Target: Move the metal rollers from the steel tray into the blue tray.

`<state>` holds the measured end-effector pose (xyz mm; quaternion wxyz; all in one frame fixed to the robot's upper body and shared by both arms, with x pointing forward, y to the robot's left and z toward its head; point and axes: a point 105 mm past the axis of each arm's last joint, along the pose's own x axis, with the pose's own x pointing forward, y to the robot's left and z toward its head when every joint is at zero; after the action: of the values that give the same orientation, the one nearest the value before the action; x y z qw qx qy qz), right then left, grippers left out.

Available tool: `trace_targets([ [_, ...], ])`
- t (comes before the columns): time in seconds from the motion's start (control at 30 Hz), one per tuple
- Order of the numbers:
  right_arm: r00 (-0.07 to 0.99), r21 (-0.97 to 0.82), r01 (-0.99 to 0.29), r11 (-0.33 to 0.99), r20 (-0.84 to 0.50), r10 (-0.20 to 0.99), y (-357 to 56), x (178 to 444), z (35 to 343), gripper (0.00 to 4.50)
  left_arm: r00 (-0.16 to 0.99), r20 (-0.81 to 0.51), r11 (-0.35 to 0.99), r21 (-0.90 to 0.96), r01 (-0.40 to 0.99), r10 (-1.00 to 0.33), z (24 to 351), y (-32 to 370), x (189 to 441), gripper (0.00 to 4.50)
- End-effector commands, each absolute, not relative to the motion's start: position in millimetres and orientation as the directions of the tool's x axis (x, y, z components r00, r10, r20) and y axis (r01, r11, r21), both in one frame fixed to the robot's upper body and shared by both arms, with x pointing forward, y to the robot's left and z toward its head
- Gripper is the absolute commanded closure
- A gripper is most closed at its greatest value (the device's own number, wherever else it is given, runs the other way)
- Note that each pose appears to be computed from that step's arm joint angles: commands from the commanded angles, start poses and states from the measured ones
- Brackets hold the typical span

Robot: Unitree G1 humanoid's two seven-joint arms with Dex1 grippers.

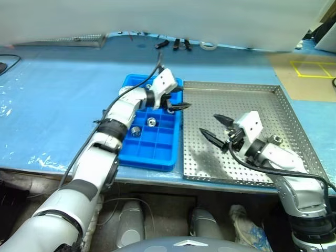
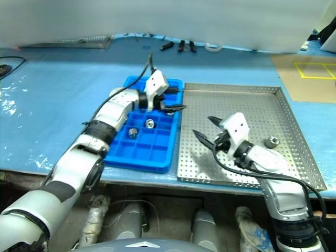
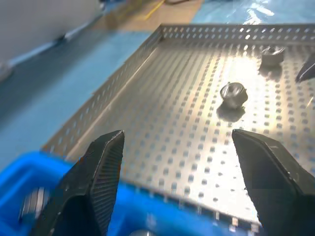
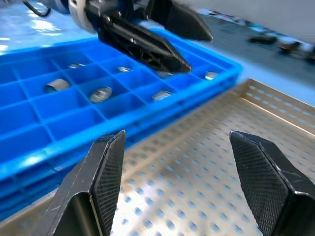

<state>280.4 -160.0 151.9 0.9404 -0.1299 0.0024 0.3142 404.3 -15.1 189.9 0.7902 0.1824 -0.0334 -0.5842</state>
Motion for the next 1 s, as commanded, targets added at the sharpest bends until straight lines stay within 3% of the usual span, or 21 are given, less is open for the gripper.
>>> trace_targets([
  [0.03,0.845,-0.290,-0.517,0.806,-0.018,0.535,-169.5,270.9,172.2,0.91,0.313,-0.176,0.232,0.368,0.900,-0.933,194.1,-41.1,404.9,0.82],
  [0.23,0.920,-0.287,-0.371,0.883,0.014,0.391,-185.6,252.1,175.9,0.91,0.302,-0.218,0.208,0.368,0.906,-0.928,184.6,-84.9,394.4,0.82],
  [0.4,0.956,-0.261,-0.287,0.922,-0.023,0.292,-196.0,232.7,162.5,0.91,0.117,-0.205,0.049,0.309,0.950,-0.972,182.1,-98.0,370.6,0.82],
  [0.63,0.971,-0.204,-0.221,0.954,-0.136,0.196,-214.4,220.8,123.4,0.91,-0.105,-0.251,-0.168,0.246,0.955,-0.962,164.6,-86.5,347.6,0.82],
  [1.0,0.964,-0.213,-0.242,0.947,-0.162,0.210,-220.1,234.4,111.7,0.91,-0.082,-0.255,-0.145,0.241,0.960,-0.964,161.9,-73.5,353.4,0.82],
])
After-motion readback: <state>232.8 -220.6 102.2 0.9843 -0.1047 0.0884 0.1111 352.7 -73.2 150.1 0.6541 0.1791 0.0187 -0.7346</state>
